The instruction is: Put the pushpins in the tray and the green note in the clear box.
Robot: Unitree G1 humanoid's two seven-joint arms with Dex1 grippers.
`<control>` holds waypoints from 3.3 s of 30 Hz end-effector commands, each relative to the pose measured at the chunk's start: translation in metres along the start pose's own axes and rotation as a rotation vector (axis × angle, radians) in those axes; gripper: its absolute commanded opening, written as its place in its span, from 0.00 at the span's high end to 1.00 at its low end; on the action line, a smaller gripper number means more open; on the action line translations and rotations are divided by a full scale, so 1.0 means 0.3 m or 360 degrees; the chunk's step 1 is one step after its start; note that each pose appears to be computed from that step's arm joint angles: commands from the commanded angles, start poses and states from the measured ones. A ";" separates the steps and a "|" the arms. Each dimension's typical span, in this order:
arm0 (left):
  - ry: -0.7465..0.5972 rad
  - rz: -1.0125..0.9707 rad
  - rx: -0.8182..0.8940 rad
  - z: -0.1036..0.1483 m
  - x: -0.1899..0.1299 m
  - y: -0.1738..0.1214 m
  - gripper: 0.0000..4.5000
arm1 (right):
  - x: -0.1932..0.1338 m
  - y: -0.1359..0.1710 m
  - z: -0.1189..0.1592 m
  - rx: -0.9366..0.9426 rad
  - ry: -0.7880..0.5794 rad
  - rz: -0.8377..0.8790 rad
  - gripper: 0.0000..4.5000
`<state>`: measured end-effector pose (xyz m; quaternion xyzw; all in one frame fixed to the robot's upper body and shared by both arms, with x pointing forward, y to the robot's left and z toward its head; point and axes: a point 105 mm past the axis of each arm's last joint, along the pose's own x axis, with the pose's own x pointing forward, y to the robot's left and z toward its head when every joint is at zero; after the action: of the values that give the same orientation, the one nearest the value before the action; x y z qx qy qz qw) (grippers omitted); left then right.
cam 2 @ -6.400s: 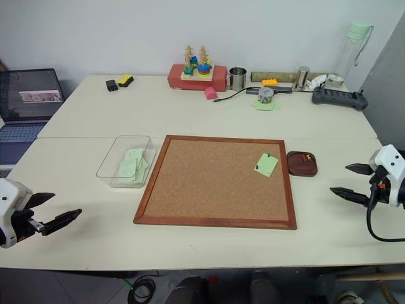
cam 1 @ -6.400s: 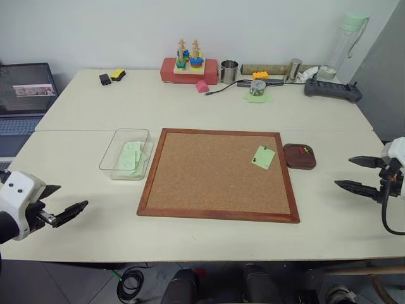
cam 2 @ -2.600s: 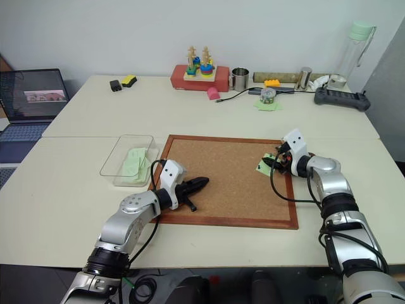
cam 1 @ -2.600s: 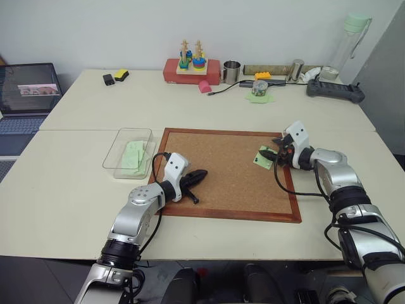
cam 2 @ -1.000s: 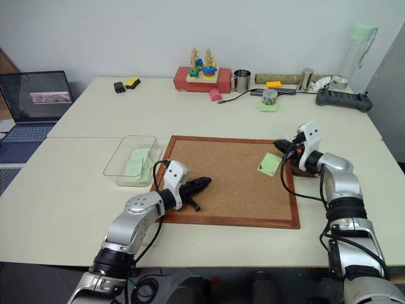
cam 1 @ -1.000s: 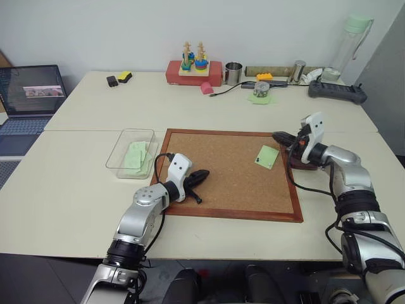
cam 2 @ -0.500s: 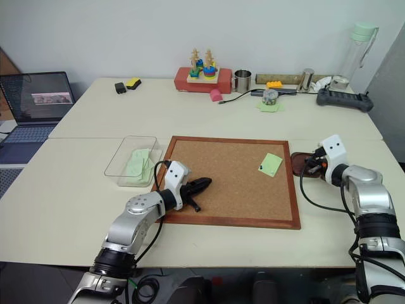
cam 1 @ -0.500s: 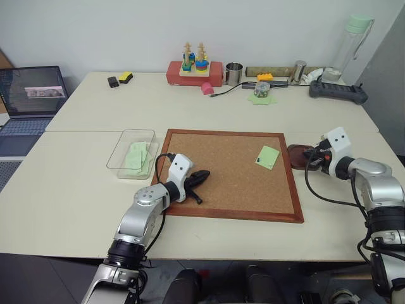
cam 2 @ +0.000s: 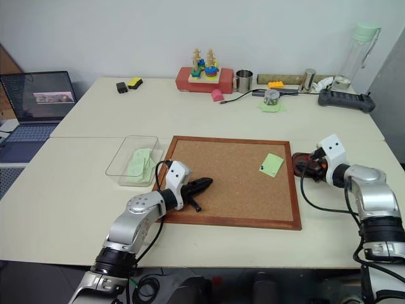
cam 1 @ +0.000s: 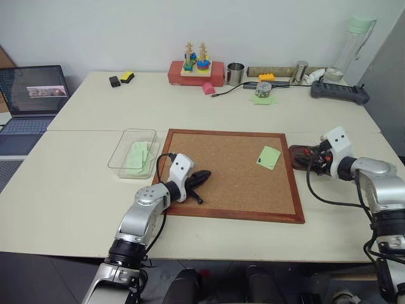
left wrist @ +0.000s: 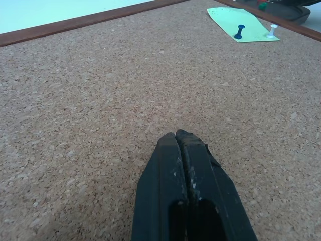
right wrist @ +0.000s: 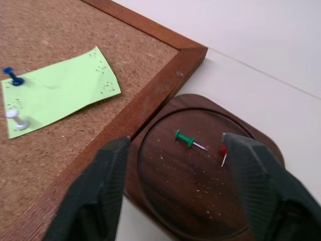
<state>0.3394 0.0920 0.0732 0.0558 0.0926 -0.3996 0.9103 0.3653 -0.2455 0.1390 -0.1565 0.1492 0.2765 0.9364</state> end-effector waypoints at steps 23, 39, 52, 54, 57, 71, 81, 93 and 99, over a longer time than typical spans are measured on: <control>0.0142 -0.0104 -0.0065 -0.094 0.011 -0.067 1.00 | 0.131 0.204 0.017 -0.0134 -0.0182 0.0394 0.51; 0.0162 -0.0109 -0.0059 -0.103 0.006 -0.067 1.00 | 0.113 0.206 0.037 -0.0049 -0.0243 0.0456 1.00; 0.0241 -0.0049 -0.0046 -0.141 0.005 -0.050 1.00 | 0.058 0.188 0.128 0.0037 -0.0412 0.0451 1.00; 0.0249 -0.0043 -0.0044 -0.144 0.006 -0.046 1.00 | 0.052 0.181 0.136 0.0074 -0.0435 0.0440 1.00; 0.0252 -0.0043 -0.0041 -0.146 0.007 -0.045 1.00 | 0.044 0.158 0.145 0.0114 -0.0454 0.0386 1.00; 0.0250 -0.0064 -0.0021 -0.146 0.016 -0.048 1.00 | 0.023 -0.093 -0.038 0.0084 -0.0037 -0.0329 1.00; 0.0249 -0.0056 -0.0018 -0.146 0.013 -0.045 1.00 | 0.015 -0.110 -0.036 0.0105 -0.0055 -0.0359 0.63; 0.0243 -0.0050 -0.0026 -0.148 0.013 -0.046 1.00 | -0.008 0.025 0.100 -0.0051 -0.0246 0.0066 0.34; 0.0244 -0.0049 -0.0027 -0.150 0.012 -0.046 1.00 | 0.057 0.190 0.112 -0.0159 -0.0246 0.0345 0.34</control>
<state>0.3388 0.0879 0.0657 0.0788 0.0956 -0.4037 0.9065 0.3558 -0.1960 0.1464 -0.1570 0.0943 0.3698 0.9109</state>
